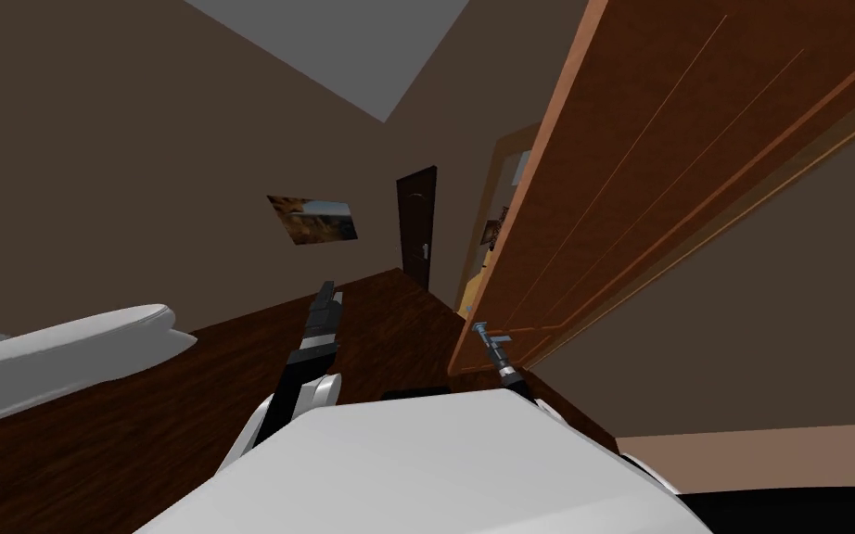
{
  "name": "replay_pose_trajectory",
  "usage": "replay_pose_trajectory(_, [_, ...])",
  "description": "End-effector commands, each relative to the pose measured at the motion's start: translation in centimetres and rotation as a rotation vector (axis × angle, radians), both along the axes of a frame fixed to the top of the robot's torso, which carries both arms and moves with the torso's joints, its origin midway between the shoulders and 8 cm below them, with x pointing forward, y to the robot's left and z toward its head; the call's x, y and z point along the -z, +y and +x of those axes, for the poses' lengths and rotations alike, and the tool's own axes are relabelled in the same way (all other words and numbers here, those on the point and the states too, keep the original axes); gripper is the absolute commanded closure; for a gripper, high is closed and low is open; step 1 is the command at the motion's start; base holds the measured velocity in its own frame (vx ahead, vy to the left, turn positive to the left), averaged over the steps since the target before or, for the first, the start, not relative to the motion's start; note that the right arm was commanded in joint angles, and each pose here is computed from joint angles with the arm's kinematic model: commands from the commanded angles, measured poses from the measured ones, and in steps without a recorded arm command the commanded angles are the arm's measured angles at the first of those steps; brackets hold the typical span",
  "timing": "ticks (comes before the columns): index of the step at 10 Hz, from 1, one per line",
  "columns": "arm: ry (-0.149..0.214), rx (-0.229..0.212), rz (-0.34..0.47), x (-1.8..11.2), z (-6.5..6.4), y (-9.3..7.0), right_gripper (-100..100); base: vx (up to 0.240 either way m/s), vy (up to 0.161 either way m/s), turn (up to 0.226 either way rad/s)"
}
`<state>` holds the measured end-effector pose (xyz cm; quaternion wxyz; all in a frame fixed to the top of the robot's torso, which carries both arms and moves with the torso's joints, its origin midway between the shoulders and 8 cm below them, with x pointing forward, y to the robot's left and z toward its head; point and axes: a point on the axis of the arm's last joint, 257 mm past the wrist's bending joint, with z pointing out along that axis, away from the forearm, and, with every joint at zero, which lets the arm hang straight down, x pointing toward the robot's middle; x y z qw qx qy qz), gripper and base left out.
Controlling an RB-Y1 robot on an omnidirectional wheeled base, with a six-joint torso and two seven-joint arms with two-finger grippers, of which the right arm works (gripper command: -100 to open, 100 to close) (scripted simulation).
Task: Pull the door open
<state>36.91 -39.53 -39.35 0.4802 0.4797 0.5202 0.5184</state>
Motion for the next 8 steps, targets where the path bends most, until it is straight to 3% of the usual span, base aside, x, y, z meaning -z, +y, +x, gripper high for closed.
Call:
replay_pose_trajectory(1, [0.003,0.000,0.006,0.2,-0.6,-0.3,100,-0.177,-0.073,0.172])
replay_pose_trajectory(7, [-0.001,0.030,0.002,-0.1,-1.7,-3.0,100,-0.165,-0.062,0.150])
replay_pose_trajectory(8, [0.003,0.017,0.009,0.2,-1.6,-1.9,100,-0.057,-0.022,0.043])
